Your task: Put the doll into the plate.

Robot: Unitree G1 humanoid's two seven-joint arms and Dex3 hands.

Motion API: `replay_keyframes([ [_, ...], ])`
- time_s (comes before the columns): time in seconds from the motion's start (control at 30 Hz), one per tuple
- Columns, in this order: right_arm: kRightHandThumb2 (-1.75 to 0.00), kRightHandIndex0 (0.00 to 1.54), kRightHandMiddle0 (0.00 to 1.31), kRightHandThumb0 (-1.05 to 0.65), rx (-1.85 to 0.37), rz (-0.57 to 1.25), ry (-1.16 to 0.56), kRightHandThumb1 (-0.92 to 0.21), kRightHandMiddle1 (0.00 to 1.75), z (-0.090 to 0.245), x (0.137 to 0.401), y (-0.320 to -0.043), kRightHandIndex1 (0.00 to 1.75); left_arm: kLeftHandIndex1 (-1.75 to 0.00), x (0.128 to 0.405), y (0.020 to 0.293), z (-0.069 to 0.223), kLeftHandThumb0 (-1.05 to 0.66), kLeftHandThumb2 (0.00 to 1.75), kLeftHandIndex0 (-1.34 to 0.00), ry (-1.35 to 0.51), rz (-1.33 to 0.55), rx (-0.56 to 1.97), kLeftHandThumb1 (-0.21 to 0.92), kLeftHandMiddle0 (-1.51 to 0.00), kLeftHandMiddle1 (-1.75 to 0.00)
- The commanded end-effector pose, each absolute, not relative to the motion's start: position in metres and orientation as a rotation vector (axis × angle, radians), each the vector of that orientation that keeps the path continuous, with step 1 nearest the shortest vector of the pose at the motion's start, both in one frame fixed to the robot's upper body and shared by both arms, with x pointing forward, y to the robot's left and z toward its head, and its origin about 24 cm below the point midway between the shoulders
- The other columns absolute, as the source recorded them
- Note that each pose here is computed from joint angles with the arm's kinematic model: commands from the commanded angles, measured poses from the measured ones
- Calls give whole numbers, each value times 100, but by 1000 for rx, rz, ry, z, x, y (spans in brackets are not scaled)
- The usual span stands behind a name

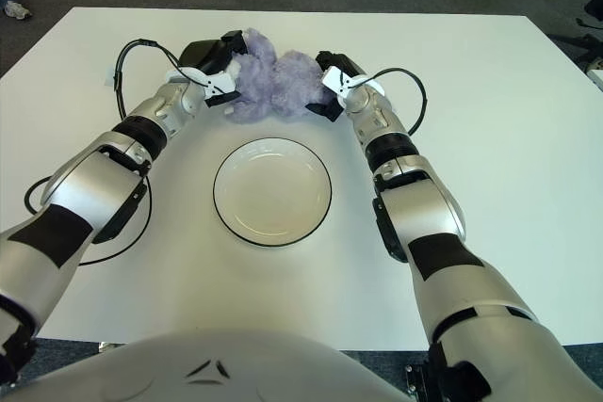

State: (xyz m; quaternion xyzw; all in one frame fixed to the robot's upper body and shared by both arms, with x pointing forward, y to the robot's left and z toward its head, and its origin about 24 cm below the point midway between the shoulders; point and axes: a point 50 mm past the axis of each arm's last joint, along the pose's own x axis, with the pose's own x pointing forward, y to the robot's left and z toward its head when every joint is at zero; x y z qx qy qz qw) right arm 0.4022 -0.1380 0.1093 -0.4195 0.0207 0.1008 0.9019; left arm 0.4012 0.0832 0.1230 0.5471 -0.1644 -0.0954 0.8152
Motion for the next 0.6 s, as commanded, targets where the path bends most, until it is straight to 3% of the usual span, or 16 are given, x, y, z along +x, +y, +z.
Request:
replay_keyframes([
  [0.0, -169, 98, 75, 0, -849, 177, -1, 11, 175, 115, 402, -141, 146, -175, 399, 87, 116, 0, 174, -77, -338, -190, 1147, -13, -96, -155],
  [0.57, -174, 95, 73, 0, -851, 96, -90, 11, 175, 121, 399, -147, 160, -175, 399, 87, 125, 0, 175, -81, -413, -113, 1118, -15, -97, -150],
])
